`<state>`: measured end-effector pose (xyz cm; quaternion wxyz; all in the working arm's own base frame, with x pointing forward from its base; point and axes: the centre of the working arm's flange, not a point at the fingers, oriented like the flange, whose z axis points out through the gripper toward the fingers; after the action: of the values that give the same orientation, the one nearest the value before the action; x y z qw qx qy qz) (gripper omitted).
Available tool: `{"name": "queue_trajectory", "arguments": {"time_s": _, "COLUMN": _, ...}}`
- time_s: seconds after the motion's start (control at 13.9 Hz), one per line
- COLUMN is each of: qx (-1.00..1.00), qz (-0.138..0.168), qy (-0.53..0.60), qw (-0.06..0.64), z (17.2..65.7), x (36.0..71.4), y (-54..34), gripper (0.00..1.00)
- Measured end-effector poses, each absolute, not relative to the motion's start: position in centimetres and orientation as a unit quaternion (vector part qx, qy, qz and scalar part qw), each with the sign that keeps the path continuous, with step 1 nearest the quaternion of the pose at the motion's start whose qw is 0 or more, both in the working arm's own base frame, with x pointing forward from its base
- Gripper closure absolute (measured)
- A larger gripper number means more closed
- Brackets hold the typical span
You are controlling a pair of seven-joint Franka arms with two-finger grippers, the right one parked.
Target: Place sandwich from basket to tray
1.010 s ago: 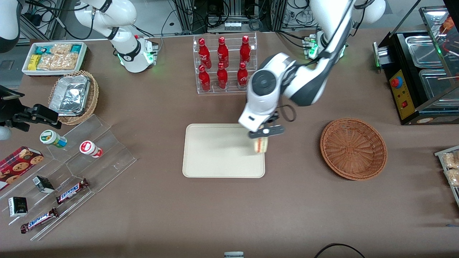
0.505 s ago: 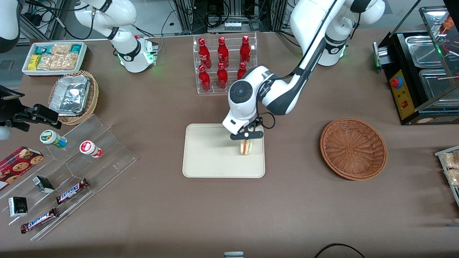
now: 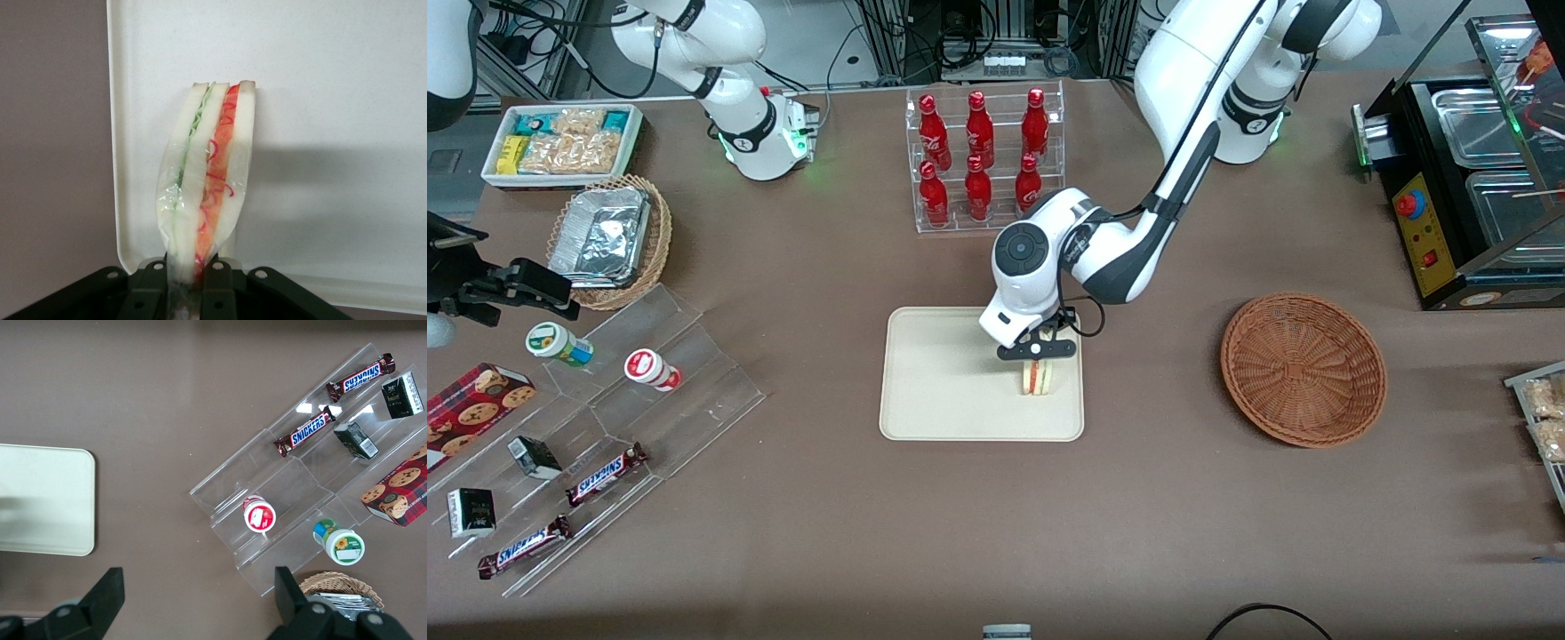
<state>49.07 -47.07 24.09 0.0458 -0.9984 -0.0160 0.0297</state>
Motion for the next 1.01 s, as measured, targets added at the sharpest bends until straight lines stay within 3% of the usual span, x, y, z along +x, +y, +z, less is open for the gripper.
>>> {"name": "queue_trajectory", "arguments": {"time_s": 0.22, "qx": -0.999, "qz": 0.025, "qy": -0.017, "qw": 0.042, "z": 23.7, "x": 49.3, "y": -47.0, "gripper": 0.81}}
{"name": "queue_trajectory", "arguments": {"time_s": 0.51, "qx": -0.998, "qz": 0.015, "qy": -0.018, "qw": 0.05, "z": 26.0, "x": 50.3, "y": -46.8, "gripper": 0.43}}
{"name": "queue_trajectory", "arguments": {"time_s": 0.79, "qx": -0.995, "qz": 0.004, "qy": -0.081, "qw": 0.056, "z": 37.0, "x": 53.4, "y": -42.6, "gripper": 0.03}}
{"name": "queue_trajectory", "arguments": {"time_s": 1.01, "qx": -0.989, "qz": -0.018, "qy": -0.14, "qw": 0.041, "z": 44.3, "x": 55.8, "y": -37.0, "gripper": 0.0}}
